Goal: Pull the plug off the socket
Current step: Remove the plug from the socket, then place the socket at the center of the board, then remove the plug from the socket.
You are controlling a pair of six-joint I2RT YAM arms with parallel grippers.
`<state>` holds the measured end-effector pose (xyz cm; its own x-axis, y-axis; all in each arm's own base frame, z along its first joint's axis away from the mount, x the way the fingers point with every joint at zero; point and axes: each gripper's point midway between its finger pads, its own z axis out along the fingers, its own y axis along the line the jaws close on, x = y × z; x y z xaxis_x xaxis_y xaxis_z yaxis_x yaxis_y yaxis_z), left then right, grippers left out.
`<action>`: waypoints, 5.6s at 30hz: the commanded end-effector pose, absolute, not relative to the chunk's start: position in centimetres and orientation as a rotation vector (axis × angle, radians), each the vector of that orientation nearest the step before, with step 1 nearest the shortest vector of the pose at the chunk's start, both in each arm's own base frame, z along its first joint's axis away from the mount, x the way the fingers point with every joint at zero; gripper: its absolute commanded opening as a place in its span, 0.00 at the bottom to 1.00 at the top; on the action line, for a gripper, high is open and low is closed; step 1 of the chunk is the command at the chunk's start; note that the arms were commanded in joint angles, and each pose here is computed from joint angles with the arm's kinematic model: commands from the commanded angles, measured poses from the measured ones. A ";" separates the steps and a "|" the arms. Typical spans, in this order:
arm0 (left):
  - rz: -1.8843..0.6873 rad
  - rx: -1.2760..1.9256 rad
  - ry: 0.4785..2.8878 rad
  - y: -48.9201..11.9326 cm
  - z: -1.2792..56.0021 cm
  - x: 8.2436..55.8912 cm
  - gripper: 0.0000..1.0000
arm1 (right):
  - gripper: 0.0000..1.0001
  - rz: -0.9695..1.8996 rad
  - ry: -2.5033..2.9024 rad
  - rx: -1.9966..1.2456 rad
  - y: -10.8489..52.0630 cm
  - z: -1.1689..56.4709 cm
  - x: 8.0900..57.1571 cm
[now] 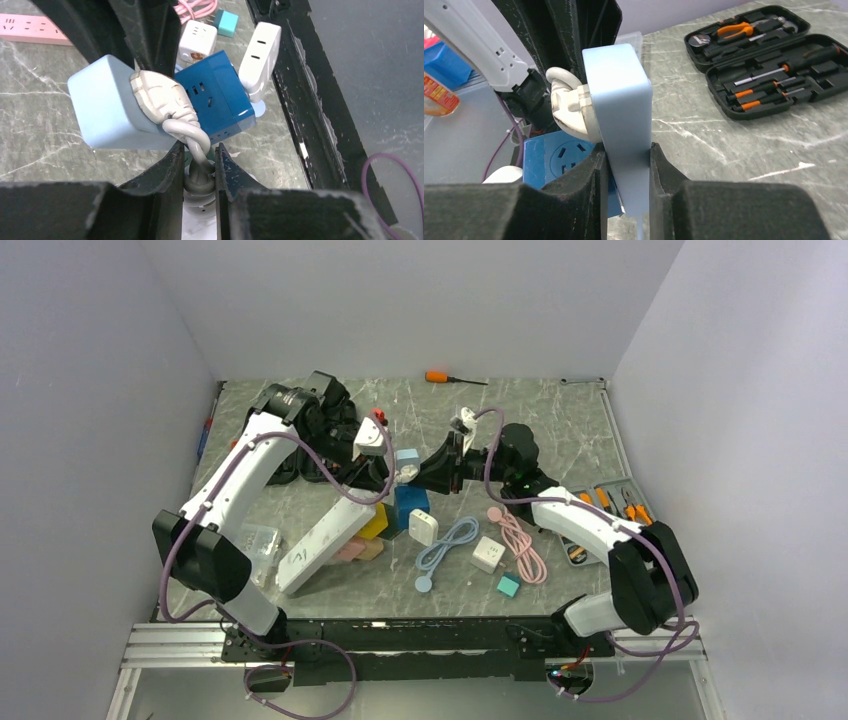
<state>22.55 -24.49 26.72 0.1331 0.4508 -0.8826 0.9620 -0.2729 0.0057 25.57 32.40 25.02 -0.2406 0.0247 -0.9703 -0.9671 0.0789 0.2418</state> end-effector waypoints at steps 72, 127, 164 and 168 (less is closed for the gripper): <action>-1.328 1.784 1.132 -27.7 31.7 18.3 0.00 | 0.00 0.578 1.709 -0.649 27.4 24.5 36.7; -0.878 1.065 2.317 -23.3 11.8 39.6 0.11 | 0.00 0.695 1.646 -0.346 19.5 27.8 33.9; -0.714 1.338 1.642 -24.0 32.6 29.5 0.99 | 0.00 0.609 1.694 -0.325 20.0 29.4 33.5; -0.845 1.210 1.706 -24.4 33.1 27.8 0.99 | 0.00 0.601 1.678 -0.316 20.9 30.4 33.0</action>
<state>29.22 -23.96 33.67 -0.0558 0.4225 -0.9046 0.9531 0.2925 0.0778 32.80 20.11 25.14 -0.3119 0.0542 -0.9486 -0.5198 0.8259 0.2181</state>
